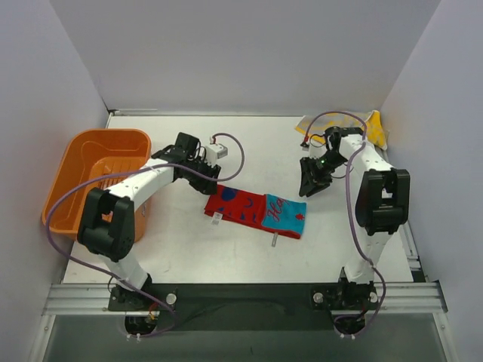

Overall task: Roll the towels
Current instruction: Fold the towel

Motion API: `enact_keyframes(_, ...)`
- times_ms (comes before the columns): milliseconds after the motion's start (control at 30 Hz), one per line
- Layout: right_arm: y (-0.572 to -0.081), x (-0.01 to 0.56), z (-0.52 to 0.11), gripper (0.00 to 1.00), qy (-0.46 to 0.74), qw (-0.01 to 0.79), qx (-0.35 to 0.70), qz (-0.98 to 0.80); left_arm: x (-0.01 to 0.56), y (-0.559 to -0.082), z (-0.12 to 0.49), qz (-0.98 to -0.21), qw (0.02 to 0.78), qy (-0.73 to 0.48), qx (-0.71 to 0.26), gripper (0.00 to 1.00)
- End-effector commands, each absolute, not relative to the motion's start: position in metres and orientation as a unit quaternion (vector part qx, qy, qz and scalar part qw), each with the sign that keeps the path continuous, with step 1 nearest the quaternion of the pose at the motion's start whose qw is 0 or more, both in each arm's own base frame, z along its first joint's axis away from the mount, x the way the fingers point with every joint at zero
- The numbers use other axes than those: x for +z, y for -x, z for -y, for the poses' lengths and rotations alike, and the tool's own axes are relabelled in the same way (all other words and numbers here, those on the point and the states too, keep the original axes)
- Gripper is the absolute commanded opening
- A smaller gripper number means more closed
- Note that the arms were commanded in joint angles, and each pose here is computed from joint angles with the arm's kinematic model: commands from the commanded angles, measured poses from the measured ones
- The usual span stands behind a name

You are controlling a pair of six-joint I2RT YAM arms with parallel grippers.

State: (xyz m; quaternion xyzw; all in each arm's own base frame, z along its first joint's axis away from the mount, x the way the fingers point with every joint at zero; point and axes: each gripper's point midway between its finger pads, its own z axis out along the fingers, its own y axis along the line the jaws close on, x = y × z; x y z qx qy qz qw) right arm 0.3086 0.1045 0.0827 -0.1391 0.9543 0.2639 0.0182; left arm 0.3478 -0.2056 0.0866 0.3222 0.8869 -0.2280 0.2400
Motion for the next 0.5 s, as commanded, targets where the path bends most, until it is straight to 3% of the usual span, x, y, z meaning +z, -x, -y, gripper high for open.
enact_keyframes(0, -0.299, 0.07, -0.097, 0.32, 0.162, -0.027, 0.23, -0.959, 0.089, -0.306, 0.22, -0.868, 0.225, -0.359, -0.258, 0.45)
enact_keyframes(233, -0.286, 0.04, -0.092, 0.29, 0.151, -0.077, 0.226, -0.959, 0.057, -0.273, 0.247, -0.878, 0.153, -0.363, -0.272, 0.38)
enact_keyframes(467, -0.253, 0.031, -0.098, 0.21, 0.141, -0.116, 0.244, -0.952, 0.025, -0.313, 0.25, -0.899, 0.149, -0.344, -0.225, 0.34)
